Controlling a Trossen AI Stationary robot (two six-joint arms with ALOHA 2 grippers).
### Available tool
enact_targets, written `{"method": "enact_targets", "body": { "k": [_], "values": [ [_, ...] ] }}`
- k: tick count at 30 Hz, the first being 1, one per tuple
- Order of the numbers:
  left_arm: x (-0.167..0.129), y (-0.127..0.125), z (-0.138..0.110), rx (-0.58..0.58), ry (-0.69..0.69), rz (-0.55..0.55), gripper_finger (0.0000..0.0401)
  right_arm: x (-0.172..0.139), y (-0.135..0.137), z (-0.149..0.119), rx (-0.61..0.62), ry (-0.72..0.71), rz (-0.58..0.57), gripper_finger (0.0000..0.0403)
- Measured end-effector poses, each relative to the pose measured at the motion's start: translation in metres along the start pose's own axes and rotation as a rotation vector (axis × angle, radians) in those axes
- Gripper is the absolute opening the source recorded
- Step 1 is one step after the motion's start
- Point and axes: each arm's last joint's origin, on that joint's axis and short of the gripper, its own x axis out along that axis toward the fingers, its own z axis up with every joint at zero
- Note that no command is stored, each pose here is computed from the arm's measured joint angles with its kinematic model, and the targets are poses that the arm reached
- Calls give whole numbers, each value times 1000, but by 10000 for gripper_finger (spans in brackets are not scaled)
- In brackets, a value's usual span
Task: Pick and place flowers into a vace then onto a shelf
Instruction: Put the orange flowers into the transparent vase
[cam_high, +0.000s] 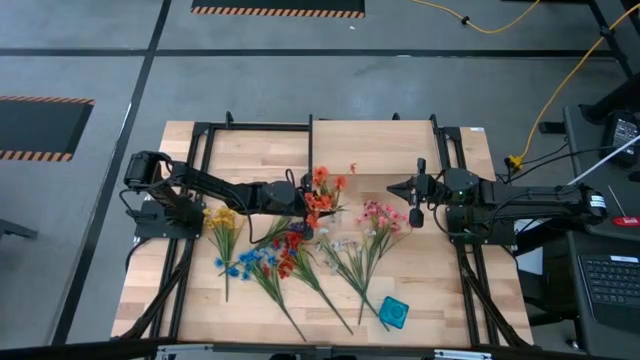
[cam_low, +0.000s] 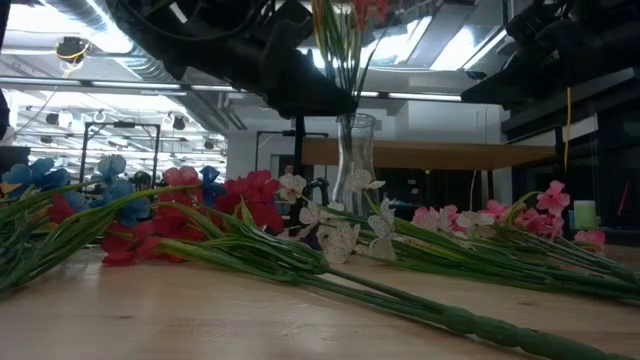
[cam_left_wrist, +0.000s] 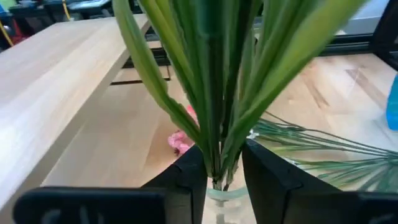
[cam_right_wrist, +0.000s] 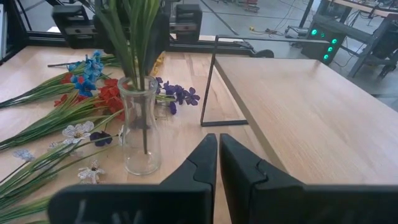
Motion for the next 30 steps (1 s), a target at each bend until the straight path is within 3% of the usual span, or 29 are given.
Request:
{"method": "enact_targets", "body": {
  "k": [16, 30],
  "values": [
    [-7, -6, 1, 44, 55, -19, 166, 0, 0, 0, 0, 4, 1, 23],
    [-13, -4, 4, 85, 66, 8, 171, 0, 0, -1, -1, 7, 1, 23]
  ]
}}
